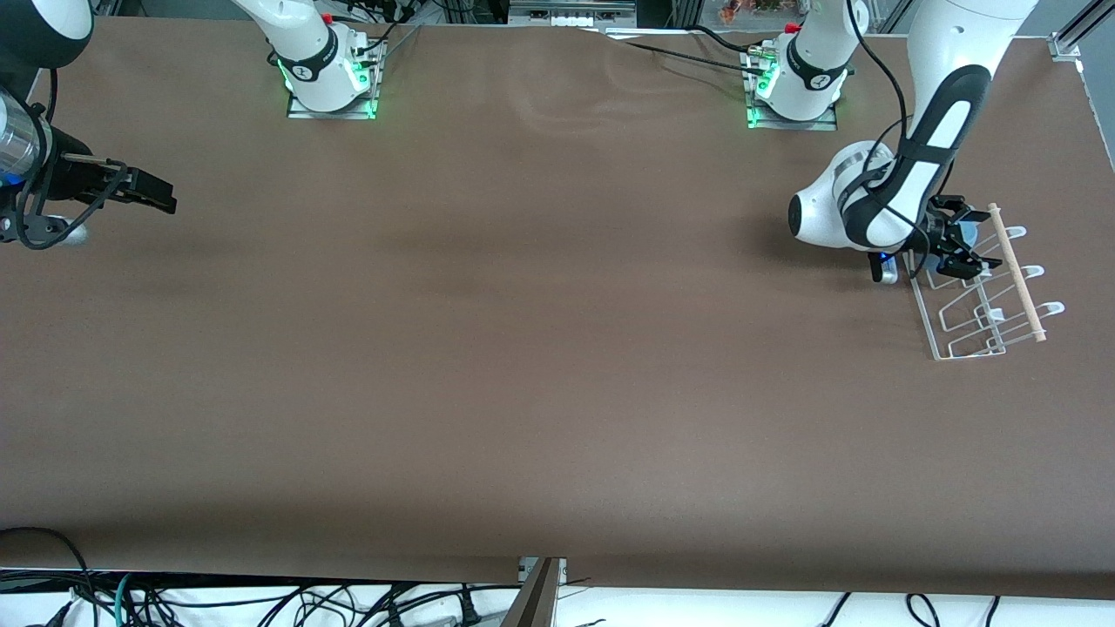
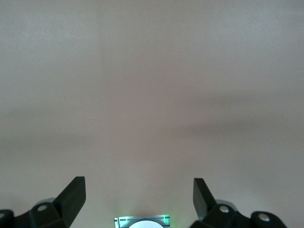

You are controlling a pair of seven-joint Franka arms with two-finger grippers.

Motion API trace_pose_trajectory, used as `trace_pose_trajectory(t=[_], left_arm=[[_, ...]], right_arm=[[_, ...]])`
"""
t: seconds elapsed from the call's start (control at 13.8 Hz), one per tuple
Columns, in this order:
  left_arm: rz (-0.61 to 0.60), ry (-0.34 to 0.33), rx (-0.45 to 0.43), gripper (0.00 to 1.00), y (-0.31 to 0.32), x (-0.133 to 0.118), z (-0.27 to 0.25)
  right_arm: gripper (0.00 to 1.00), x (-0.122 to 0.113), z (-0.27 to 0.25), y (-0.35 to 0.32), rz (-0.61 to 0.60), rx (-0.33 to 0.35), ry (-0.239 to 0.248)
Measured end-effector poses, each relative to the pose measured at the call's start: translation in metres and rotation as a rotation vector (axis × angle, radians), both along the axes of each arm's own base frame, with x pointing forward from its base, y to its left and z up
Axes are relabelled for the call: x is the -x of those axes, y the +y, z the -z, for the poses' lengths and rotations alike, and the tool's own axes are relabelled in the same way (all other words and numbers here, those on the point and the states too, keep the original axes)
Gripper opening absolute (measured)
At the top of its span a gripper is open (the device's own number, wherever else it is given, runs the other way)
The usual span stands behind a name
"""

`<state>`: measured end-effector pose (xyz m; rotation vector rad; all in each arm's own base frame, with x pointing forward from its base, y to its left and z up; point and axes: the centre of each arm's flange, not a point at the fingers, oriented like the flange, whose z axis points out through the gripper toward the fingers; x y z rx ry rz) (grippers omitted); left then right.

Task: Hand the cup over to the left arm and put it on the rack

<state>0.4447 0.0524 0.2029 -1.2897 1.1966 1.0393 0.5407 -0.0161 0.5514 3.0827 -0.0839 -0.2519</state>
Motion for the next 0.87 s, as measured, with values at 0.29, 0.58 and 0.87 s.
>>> trace_pose_trajectory(t=[0.29,0.58,0.87], left_arm=[[-0.167,-0.178,0.101,1.0,-0.007,-0.043,-0.058],[-0.375,-0.455,0.333,1.0,-0.032,-0.094,-0.172],[-0.51,-0.67,0.589,1.0,-0.052,-0.124,-0.279]], right_arm=[[1.0,0.0,0.0,0.0,0.0,0.0,0.0],[1.0,0.0,0.0,0.0,0.0,0.001,0.0],[1.0,0.0,0.0,0.0,0.0,0.001,0.0]])
